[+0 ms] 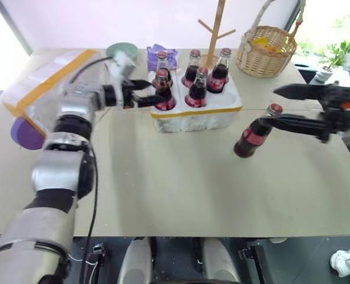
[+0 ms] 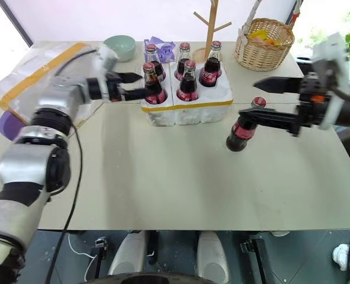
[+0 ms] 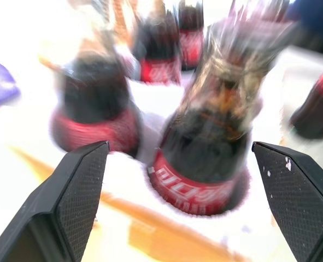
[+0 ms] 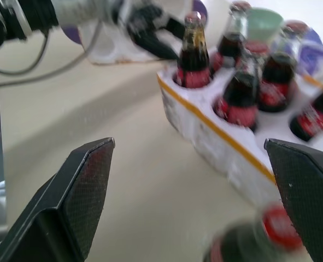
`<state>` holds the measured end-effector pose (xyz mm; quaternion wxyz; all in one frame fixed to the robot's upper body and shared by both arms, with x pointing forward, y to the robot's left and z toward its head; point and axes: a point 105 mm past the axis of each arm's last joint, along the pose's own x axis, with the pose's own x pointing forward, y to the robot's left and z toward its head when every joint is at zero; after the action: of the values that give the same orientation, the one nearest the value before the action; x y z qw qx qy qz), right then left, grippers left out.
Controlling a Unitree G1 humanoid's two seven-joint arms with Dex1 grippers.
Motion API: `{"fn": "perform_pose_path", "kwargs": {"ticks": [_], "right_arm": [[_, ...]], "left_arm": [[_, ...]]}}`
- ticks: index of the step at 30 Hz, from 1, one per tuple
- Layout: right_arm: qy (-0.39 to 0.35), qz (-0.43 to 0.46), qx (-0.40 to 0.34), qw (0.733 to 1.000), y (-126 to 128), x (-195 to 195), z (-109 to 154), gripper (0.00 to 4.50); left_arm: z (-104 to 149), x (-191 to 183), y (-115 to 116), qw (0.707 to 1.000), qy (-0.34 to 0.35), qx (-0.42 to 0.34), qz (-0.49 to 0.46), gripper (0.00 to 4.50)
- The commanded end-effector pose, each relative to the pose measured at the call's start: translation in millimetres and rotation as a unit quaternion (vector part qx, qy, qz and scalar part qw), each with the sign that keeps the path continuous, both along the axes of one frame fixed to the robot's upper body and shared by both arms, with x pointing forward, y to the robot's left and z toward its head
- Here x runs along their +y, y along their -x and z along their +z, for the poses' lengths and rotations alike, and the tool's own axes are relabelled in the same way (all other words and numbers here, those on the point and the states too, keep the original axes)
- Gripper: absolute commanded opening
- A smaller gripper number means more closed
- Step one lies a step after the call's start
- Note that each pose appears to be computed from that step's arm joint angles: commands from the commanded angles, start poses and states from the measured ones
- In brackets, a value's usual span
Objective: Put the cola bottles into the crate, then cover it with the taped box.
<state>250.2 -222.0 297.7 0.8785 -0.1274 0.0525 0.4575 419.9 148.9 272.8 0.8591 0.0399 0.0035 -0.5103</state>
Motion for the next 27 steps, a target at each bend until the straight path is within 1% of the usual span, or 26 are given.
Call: {"fn": "perform_pose_path", "kwargs": {"ticks": [1,3,5,8,10,11,14,17,20,27], "right_arm": [[-0.004,-0.023,-0.006,1.0,24.0,-8.4,3.9,4.5],[-0.023,-0.062,0.013,0.998,28.3,-17.9,-9.3,4.5],[-0.032,-0.092,0.02,0.995,30.6,-24.0,-21.5,4.5],[-0.044,-0.156,0.018,0.987,22.5,-33.2,-48.1,4.5],[-0.049,-0.191,0.004,0.98,13.2,-35.4,-61.4,4.5],[-0.052,-0.204,-0.009,0.978,8.9,-35.4,-65.1,4.5],[-0.094,-0.234,0.007,0.968,-4.6,-36.1,-81.8,4.5],[-0.119,-0.234,0.011,0.965,-17.3,-28.4,-94.0,4.5],[-0.129,-0.232,0.016,0.964,-31.1,-21.1,-104.8,4.5],[-0.129,-0.226,0.03,0.965,-42.2,-15.2,-121.3,4.5]], "left_arm": [[70.3,6.1,44.7,0.992,0.053,-0.05,-0.103,4.36],[75.9,11.6,70.4,0.987,0.042,-0.04,-0.147,4.36],[70.2,12.8,87.8,0.985,0.017,-0.024,-0.171,4.36],[40.4,10.0,110.2,0.978,-0.051,0.009,-0.203,4.36],[24.5,4.4,117.7,0.973,-0.079,0.016,-0.215,4.36],[19.9,1.3,119.2,0.972,-0.083,0.016,-0.217,4.36],[10.2,-11.0,115.0,0.974,-0.075,0.018,-0.211,4.36],[-1.7,-24.2,112.3,0.974,-0.076,0.015,-0.215,4.36],[-11.9,-34.9,109.6,0.973,-0.082,0.007,-0.215,4.36],[-13.0,-39.6,111.4,0.974,-0.077,0.002,-0.215,4.36]]}}
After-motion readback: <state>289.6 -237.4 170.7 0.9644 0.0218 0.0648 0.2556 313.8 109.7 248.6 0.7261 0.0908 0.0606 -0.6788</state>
